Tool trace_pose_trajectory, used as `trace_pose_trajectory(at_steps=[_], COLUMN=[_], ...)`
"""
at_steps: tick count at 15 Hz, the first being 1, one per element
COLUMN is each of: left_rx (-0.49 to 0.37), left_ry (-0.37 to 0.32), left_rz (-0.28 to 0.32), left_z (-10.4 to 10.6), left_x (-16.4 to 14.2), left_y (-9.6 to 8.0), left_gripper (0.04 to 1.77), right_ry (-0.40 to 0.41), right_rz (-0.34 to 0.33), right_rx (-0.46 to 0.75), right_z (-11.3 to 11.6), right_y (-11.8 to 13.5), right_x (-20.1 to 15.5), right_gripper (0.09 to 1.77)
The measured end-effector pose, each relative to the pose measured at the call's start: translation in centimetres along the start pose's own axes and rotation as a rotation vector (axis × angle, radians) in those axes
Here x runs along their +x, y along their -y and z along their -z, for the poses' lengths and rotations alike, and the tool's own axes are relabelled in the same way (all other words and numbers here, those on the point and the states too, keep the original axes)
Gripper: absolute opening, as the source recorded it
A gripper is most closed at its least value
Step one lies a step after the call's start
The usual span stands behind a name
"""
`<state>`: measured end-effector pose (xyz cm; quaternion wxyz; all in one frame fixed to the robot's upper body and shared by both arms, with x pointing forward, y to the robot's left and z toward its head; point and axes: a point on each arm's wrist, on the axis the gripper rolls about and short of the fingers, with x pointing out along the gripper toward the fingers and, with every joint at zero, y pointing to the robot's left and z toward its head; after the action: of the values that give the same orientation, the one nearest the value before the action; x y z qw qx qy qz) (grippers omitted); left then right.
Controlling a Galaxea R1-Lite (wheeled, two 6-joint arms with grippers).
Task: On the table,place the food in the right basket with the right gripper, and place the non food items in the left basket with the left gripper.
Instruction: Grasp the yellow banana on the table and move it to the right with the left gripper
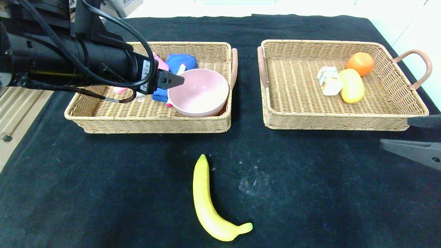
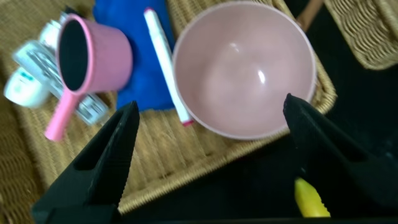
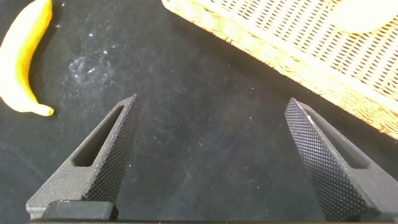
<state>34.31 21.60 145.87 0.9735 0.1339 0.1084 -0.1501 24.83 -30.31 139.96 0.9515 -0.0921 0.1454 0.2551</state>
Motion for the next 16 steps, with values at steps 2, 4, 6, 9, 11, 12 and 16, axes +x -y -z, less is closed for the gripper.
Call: trace_pose_trajectory(at_steps=[2, 4, 6, 9, 11, 12, 16], left_rx=[-0.054, -0.099, -0.134, -0.201, -0.232, -0.254, -0.336], left_ry=[-0.077, -0.142, -0.229, -0.33, -0.412, -0.446, -0.562], left_rz=[0.011, 0.008, 0.016, 0.048, 0.063, 0.067, 0.077], left_z=[0.3, 0.6, 1.1, 1.8, 2.4, 2.7, 3.7], left_x=[-1.0, -1.8, -2.6, -3.4, -3.6, -3.6, -3.0], left_y=[0.8, 1.6, 2.5, 3.9, 4.9, 5.3, 7.3], left_gripper=[1.69, 1.69, 1.7, 1.7, 1.7, 1.7, 1.71], right_ry=[0.001, 0.001, 0.001, 0.0, -0.001, -0.002, -0.004], right_rz=[0.001, 0.001, 0.0, 0.001, 0.001, 0.001, 0.0], right_rx=[0.001, 0.0, 0.0, 0.001, 0.001, 0.001, 0.002], right_z=[0.0, 0.0, 0.0, 0.0, 0.0, 0.0, 0.0], right_y=[0.0, 0.0, 0.0, 0.0, 0.0, 0.0, 0.1], right_x=[0.0, 0.0, 0.0, 0.0, 0.0, 0.0, 0.1], right_gripper=[1.71, 1.71, 1.71, 1.71, 1.71, 1.71, 1.71])
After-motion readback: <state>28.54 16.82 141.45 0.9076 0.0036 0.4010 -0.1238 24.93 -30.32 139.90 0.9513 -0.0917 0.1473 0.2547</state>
